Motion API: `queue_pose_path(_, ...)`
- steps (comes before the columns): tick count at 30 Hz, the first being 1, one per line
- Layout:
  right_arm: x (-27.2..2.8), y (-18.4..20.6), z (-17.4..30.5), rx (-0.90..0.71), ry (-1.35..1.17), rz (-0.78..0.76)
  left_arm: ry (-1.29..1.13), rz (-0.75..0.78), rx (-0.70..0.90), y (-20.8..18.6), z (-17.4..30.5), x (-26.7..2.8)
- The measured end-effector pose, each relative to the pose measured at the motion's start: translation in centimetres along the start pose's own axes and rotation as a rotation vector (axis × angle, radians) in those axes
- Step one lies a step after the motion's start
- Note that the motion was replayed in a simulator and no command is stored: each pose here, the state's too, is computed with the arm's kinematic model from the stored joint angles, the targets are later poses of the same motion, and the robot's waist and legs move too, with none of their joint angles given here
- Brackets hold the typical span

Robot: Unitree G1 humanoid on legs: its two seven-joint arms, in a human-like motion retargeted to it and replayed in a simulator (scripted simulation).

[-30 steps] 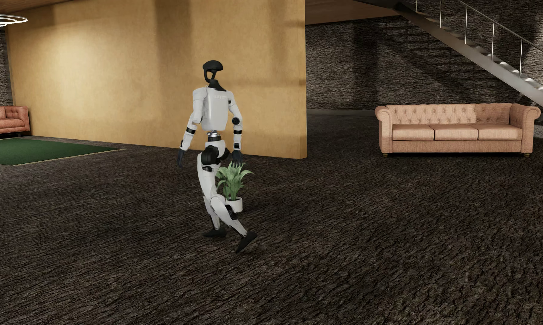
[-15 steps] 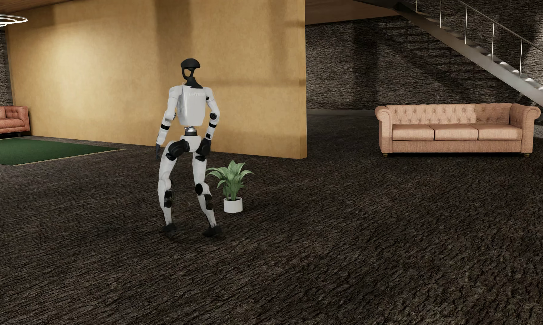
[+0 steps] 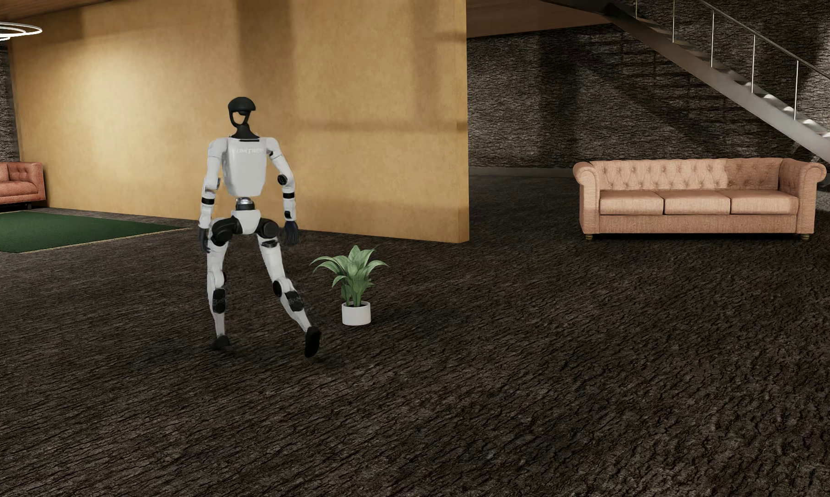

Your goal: Walk around the plant

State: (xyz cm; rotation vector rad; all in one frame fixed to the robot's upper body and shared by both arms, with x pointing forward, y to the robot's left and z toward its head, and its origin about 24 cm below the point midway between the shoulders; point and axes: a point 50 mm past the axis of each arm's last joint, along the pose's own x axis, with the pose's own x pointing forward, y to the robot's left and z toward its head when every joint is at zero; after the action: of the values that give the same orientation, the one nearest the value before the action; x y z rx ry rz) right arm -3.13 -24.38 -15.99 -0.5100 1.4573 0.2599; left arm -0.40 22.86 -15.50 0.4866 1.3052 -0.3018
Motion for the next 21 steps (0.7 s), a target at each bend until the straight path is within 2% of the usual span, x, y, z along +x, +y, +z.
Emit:
queue_pose_path(4, 0.2, -4.2, 5.2, 0.072, -0.17, -0.115, -0.136, 0.12, 0.002, 4.7, 4.0, 0.1)
queue_pose_path(8, -1.6, -9.7, 12.1, 0.111, -0.414, -0.257, -0.23, 0.275, 0.026, 10.8, 7.9, -0.5)
queue_pose_path(11, -2.8, -11.3, 14.5, 0.094, -0.506, -0.301, -0.292, 0.359, 0.012, 13.9, 10.2, -1.3)
queue_pose_path(14, -2.5, -10.8, 14.1, 0.069, -0.486, -0.283, -0.361, 0.377, 0.022, 14.4, 12.0, -1.9)
queue_pose_path(17, -1.1, -8.8, 11.0, 0.099, -0.372, -0.233, -0.385, 0.342, 0.045, 13.2, 12.5, -1.7)
queue_pose_path(21, 0.4, -4.9, 5.8, 0.074, -0.156, -0.13, -0.289, 0.28, 0.032, 11.0, 9.6, -0.6)
